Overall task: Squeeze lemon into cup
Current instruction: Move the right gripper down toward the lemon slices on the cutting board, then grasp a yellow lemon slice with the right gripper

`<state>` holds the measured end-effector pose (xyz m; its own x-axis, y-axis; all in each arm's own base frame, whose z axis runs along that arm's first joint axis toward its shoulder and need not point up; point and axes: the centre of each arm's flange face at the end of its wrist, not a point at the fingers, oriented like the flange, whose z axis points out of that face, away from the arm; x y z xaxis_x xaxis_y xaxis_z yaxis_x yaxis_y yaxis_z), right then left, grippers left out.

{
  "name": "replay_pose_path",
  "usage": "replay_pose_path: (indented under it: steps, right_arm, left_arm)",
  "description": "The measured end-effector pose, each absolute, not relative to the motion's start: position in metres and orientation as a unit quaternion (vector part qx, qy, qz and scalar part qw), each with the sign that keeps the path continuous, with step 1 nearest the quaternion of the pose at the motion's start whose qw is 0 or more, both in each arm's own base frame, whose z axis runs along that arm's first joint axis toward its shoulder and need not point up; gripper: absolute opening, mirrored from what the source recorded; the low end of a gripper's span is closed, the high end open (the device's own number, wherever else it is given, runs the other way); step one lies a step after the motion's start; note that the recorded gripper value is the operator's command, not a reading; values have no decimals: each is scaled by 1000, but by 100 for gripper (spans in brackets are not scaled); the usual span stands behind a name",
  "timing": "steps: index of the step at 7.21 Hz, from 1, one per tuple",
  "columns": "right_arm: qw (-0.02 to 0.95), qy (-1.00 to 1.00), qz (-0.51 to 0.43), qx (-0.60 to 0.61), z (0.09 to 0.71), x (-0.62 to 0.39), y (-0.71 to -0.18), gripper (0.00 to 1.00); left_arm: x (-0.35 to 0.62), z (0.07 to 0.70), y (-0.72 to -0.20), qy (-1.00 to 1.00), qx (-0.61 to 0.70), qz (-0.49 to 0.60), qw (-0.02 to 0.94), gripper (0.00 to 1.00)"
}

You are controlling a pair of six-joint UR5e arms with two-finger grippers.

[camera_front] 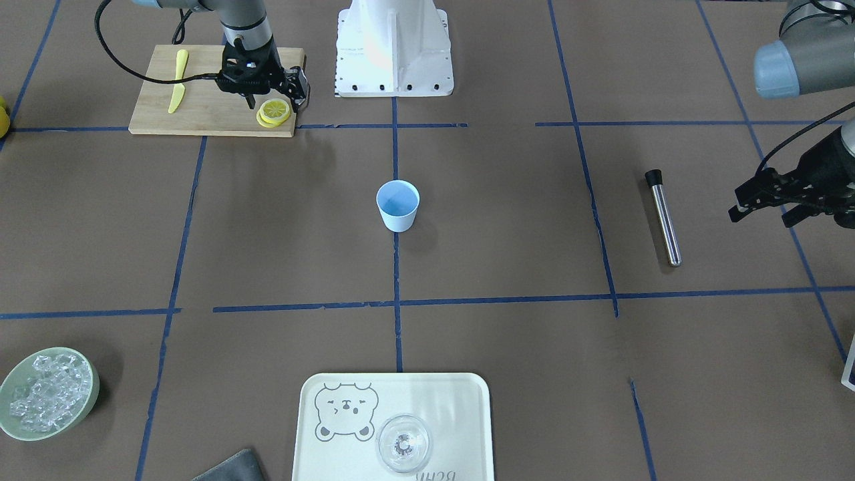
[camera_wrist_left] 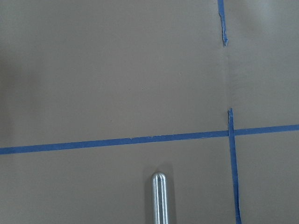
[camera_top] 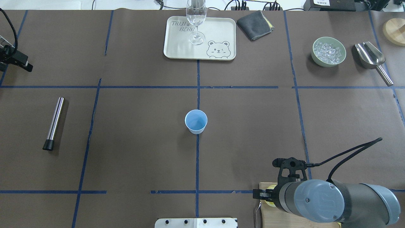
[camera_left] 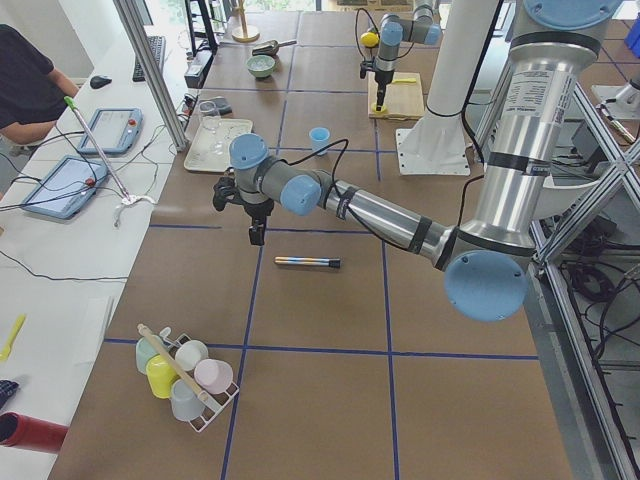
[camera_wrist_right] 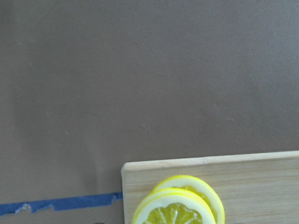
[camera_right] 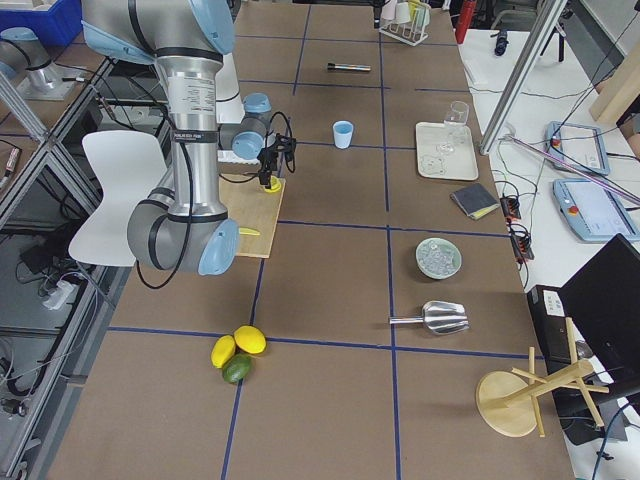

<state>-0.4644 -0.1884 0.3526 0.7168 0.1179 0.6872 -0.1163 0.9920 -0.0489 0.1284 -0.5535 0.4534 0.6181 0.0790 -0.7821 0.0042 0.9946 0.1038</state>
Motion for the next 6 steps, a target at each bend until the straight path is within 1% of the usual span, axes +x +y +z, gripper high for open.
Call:
replay_pose_path:
  steps: [6]
  right_arm:
    - [930,-361,64,-3,363,-468,-189,94]
  left_arm:
    - [128,454,-553,436,48,21,898,100]
